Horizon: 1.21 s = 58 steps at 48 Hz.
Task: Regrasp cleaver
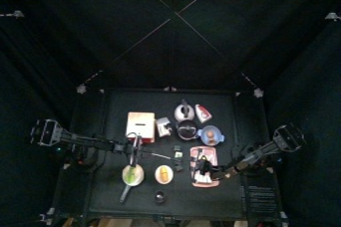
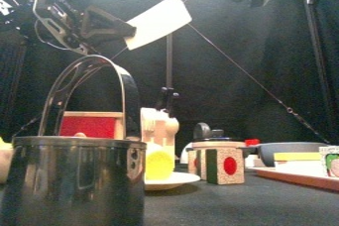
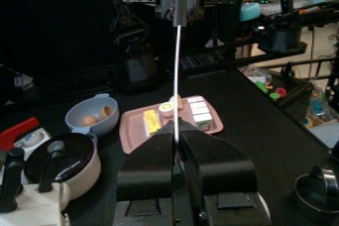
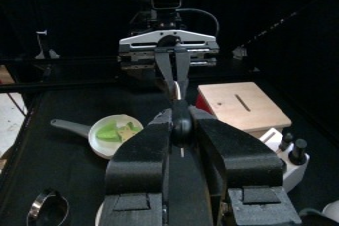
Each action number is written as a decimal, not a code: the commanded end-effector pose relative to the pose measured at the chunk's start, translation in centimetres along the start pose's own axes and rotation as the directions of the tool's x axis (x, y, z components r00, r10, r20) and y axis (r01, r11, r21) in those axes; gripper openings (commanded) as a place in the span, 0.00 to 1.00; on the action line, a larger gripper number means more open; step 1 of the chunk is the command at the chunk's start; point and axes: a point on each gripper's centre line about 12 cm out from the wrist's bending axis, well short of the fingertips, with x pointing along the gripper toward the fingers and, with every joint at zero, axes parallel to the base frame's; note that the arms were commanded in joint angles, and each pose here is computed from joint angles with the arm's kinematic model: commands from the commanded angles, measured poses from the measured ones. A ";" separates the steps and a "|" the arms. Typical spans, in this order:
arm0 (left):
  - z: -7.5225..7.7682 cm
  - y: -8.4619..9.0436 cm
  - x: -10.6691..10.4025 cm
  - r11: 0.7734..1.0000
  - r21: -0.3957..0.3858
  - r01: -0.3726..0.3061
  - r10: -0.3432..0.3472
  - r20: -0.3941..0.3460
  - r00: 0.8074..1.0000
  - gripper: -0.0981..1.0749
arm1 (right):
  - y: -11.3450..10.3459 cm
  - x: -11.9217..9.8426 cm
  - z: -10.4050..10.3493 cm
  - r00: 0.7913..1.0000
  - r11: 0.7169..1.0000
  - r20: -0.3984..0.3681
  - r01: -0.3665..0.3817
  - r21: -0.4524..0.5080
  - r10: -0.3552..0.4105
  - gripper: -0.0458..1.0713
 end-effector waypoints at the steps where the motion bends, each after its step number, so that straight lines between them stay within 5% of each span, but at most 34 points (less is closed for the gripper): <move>1: 1.3 0.3 0.2 1.000 -0.002 -0.010 0.010 0.047 0.999 0.42 | 0.0 0.0 0.9 1.000 0.999 0.002 0.006 0.046 -0.006 0.54; 9: 2.0 0.4 -0.5 1.000 -0.006 -0.022 0.022 0.072 0.997 0.42 | -0.1 -0.3 0.7 0.998 0.989 -0.059 0.027 0.146 -0.018 0.64; 16: 1.8 0.4 -1.5 1.000 -0.010 -0.027 0.028 0.067 0.997 0.42 | -0.2 -0.9 1.6 0.989 0.945 -0.145 0.043 0.325 0.004 0.82; 22: 1.6 0.4 -2.0 0.999 -0.023 -0.037 0.039 0.063 0.997 0.42 | -0.2 -1.4 2.8 0.975 0.856 -0.216 0.067 0.512 0.053 0.94; 28: 1.6 0.5 -2.2 0.998 -0.035 -0.049 0.051 0.063 0.997 0.42 | -1.7 -1.3 4.3 0.963 0.728 -0.263 0.140 0.671 0.057 0.97; 34: 1.5 0.5 -2.3 0.998 -0.036 -0.051 0.053 0.059 0.997 0.42 | -3.9 -1.5 5.4 0.949 0.680 -0.315 0.221 0.699 0.015 0.97; 37: 1.4 0.5 -2.3 0.998 -0.037 -0.049 0.051 0.057 0.997 0.42 | -4.5 -1.7 5.4 0.920 0.662 -0.392 0.307 0.683 -0.022 0.97; 39: 1.3 0.5 -2.3 0.998 -0.037 -0.049 0.051 0.055 0.997 0.42 | -4.8 -1.8 5.2 0.886 0.660 -0.460 0.377 0.650 -0.054 0.97; 41: 1.3 0.5 -2.4 0.998 -0.037 -0.050 0.052 0.053 0.997 0.42 | -5.1 -2.0 5.1 0.836 0.678 -0.541 0.453 0.579 -0.096 0.97; 44: 1.2 0.5 -2.4 0.998 -0.037 -0.050 0.052 0.050 0.997 0.42 | -5.3 -2.0 5.9 0.788 0.725 -0.601 0.491 0.483 -0.133 0.97; 47: 1.2 0.5 -2.4 0.998 -0.037 -0.050 0.052 0.050 0.997 0.42 | -5.5 -1.8 7.8 0.772 0.795 -0.612 0.475 0.376 -0.172 0.97; 51: 1.2 0.5 -2.4 0.998 -0.037 -0.050 0.052 0.050 0.997 0.42 | -6.4 -1.9 10.0 0.764 0.844 -0.613 0.454 0.287 -0.202 0.97; 58: 1.2 0.5 -2.4 0.998 -0.037 -0.050 0.052 0.052 0.997 0.42 | -9.9 -1.1 11.3 0.693 0.790 -0.691 0.534 0.301 -0.205 0.97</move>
